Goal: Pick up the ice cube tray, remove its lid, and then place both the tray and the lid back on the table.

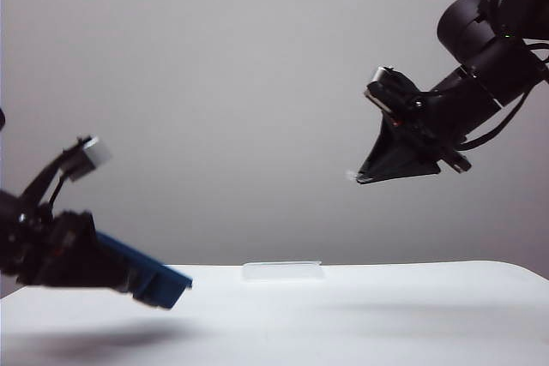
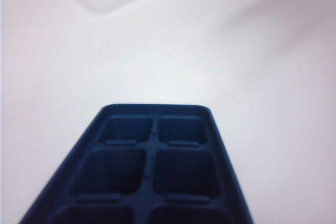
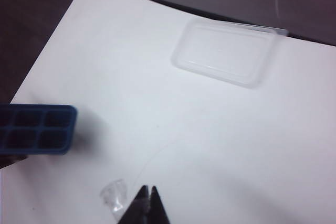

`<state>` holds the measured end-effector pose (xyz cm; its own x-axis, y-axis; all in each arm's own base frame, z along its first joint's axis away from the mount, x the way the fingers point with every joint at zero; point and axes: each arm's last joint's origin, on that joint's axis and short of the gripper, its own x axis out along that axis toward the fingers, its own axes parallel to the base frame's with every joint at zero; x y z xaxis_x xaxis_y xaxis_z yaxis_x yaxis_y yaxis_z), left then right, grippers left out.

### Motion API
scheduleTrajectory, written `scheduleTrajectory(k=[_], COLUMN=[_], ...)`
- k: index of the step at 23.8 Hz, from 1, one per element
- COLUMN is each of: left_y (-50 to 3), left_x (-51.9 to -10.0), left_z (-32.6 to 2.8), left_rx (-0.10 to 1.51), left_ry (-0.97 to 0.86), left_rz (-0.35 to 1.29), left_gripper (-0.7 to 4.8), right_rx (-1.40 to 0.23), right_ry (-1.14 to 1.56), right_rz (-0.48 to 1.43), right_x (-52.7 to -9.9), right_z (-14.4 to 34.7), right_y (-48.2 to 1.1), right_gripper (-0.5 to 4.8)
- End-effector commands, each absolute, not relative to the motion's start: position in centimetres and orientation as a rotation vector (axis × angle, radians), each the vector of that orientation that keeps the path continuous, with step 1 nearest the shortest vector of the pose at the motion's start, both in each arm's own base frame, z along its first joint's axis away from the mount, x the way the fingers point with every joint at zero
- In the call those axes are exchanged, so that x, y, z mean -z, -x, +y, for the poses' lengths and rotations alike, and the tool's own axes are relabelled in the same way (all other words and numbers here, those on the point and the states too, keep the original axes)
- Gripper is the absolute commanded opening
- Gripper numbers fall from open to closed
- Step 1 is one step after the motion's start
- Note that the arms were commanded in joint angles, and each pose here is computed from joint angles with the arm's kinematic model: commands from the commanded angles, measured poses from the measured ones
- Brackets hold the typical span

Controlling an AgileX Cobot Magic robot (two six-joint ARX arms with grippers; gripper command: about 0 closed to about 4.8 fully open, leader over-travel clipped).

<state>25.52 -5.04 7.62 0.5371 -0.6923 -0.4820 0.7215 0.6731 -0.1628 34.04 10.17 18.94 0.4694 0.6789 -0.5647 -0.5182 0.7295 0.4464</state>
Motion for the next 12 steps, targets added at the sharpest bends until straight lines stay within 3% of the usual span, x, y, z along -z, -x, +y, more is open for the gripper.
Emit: scheduleTrajectory(k=[1, 7, 12], left_y=[-25.7, -26.1, -26.5], left_x=[-7.2, -7.6, -6.5], left_z=[-4.9, -4.8, -2.7], left_rx=[0.817, 0.810, 0.770], left_ry=[-0.122, -0.292, -0.245], left_rz=[0.506, 0.341, 0.315], left_gripper=[2.14, 2.47, 2.70], right_rx=[-0.748, -0.756, -0.761], right_ry=[-0.213, -0.196, -0.191], right_rz=[0.776, 0.769, 0.768], right_x=[-19.2, -19.1, -19.1], right_z=[10.3, 10.3, 10.3], right_y=[-34.0, -34.0, -34.0], right_gripper=[-0.05, -0.06, -0.05])
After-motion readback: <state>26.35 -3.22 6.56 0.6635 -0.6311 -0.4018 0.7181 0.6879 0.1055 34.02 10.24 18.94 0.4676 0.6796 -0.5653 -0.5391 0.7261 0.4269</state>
